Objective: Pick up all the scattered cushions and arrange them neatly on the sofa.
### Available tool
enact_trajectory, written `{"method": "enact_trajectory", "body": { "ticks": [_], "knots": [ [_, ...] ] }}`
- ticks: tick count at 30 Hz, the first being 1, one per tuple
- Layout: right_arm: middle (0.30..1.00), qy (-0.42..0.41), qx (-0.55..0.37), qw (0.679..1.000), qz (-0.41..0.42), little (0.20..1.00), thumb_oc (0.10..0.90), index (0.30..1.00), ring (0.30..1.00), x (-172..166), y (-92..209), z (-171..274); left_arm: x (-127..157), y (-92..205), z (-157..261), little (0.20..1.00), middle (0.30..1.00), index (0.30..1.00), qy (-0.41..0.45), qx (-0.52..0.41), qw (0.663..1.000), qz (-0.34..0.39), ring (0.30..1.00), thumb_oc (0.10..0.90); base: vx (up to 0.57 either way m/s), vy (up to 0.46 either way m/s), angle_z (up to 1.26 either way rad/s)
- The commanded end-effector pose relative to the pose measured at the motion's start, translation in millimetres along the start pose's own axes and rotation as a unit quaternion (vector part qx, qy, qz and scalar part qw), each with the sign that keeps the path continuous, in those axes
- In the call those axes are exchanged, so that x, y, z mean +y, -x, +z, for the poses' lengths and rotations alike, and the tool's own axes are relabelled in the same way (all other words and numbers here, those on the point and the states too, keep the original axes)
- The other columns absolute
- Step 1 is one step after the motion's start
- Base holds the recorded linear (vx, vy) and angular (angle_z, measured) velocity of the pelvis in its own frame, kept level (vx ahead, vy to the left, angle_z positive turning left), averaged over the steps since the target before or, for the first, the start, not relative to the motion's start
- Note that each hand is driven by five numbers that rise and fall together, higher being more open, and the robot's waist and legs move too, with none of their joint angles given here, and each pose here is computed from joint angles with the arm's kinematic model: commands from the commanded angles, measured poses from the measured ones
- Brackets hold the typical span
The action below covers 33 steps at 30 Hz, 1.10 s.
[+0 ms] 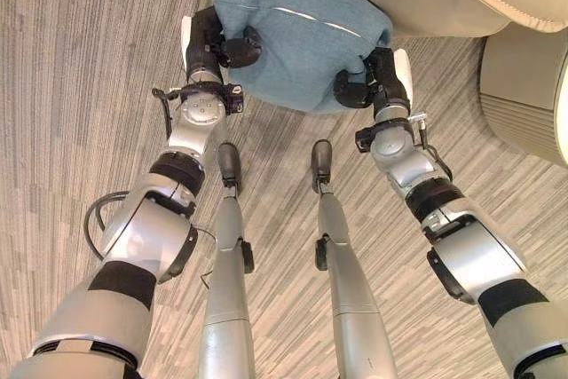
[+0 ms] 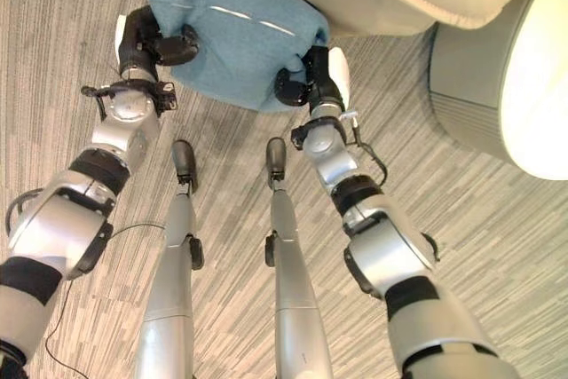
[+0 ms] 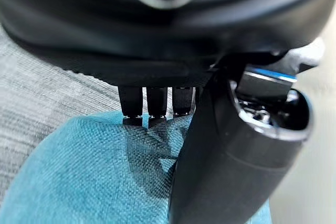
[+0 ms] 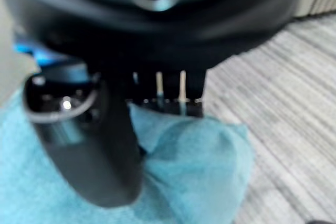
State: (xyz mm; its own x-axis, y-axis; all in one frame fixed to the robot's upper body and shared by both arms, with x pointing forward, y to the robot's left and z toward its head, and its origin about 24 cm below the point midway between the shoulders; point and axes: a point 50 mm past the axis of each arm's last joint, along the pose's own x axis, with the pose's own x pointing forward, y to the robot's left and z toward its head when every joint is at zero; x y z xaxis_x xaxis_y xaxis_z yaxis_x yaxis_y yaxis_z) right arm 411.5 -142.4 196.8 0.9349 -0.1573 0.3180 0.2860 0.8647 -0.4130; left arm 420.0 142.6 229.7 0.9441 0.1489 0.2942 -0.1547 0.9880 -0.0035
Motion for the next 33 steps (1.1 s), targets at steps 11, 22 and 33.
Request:
{"method": "enact_trajectory", "body": {
  "ticks": [11,22,33],
  "knots": [
    [0.300,-0.124,-0.091,0.984,0.092,0.300,0.400,0.300,0.300,41.9,89.8,-18.4,-35.5,106.6,-68.8,0.300,0.300,0.300,0.174,-0.001,0.978,-0.117,0.300,0.400,-0.01,0.030,0.04],
    [0.300,-0.127,-0.021,0.983,0.129,0.300,0.400,0.300,0.300,38.1,132.0,-63.5,0.0,138.6,-69.4,0.300,0.300,0.300,0.155,-0.035,0.981,-0.109,0.300,0.400,0.11,0.162,0.08],
    [0.300,-0.136,-0.061,0.976,0.162,0.300,0.400,0.300,0.300,38.0,140.6,-44.9,1.1,151.9,-58.8,0.300,0.300,0.300,0.152,-0.050,0.977,-0.140,0.300,0.400,0.10,0.239,-0.05]
  ]
}}
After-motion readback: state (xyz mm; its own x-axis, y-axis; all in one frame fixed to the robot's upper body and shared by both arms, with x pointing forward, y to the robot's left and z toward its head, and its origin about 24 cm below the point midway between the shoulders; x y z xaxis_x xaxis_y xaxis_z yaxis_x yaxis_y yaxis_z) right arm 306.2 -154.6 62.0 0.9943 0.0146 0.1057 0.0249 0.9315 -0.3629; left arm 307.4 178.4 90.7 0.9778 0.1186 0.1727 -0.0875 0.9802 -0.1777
